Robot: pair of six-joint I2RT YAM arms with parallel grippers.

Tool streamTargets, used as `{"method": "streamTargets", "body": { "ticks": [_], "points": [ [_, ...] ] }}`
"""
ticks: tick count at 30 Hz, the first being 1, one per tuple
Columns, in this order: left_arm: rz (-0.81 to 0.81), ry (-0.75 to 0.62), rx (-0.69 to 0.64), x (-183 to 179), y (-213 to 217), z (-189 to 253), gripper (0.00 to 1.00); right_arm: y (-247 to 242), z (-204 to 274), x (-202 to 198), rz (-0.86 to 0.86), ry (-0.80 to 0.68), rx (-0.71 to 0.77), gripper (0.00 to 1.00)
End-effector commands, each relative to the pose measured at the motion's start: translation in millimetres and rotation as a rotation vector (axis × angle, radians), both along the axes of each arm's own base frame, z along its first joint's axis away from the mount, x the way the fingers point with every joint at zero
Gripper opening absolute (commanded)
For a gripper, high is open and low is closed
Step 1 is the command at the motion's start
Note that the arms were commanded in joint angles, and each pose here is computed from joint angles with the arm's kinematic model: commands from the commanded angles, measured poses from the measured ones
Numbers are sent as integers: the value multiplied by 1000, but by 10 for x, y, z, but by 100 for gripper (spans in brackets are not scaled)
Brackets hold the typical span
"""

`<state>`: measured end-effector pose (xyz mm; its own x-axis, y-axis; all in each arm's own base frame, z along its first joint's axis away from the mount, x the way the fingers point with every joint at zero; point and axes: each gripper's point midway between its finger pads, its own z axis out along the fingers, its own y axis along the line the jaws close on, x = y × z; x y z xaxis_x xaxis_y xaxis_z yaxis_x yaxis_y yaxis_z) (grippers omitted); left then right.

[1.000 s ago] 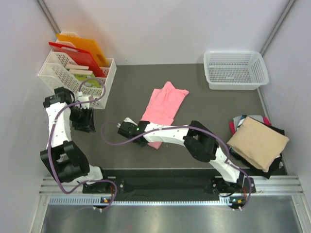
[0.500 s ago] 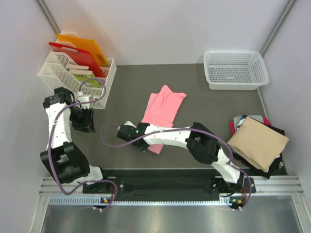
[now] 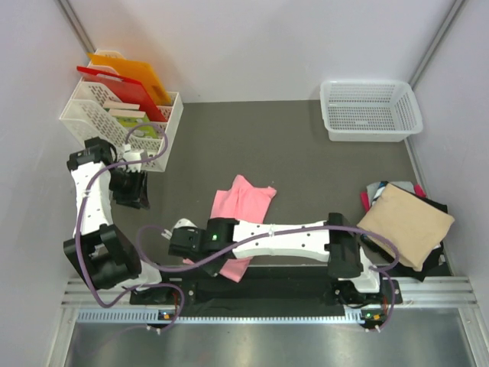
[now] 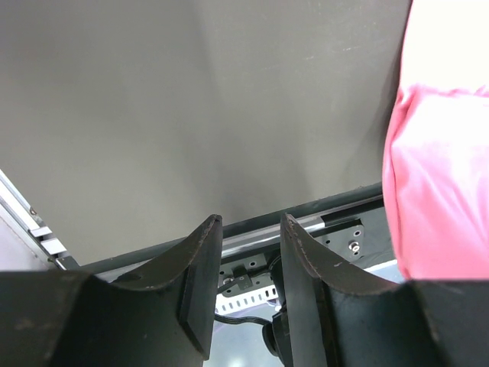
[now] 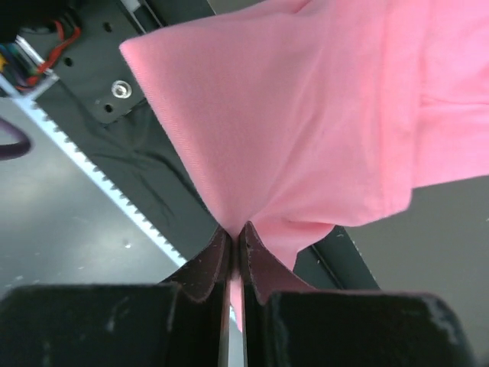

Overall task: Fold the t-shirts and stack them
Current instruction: Fold the long partially folded tshirt into a neat square

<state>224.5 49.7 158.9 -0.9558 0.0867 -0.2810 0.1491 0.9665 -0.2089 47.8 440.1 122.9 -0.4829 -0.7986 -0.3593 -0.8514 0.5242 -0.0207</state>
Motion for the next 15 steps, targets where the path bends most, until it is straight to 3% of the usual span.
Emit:
{"method": "streamTargets", "body": {
  "ticks": [1,15],
  "points": [
    [-33,-68,6,33,-25,211,41,-37,714,-54,-52,23,151,0],
    [-15,-59,-15,97,-30,241,41,-463,1012,1094,-211,-153,182,0]
  ]
}}
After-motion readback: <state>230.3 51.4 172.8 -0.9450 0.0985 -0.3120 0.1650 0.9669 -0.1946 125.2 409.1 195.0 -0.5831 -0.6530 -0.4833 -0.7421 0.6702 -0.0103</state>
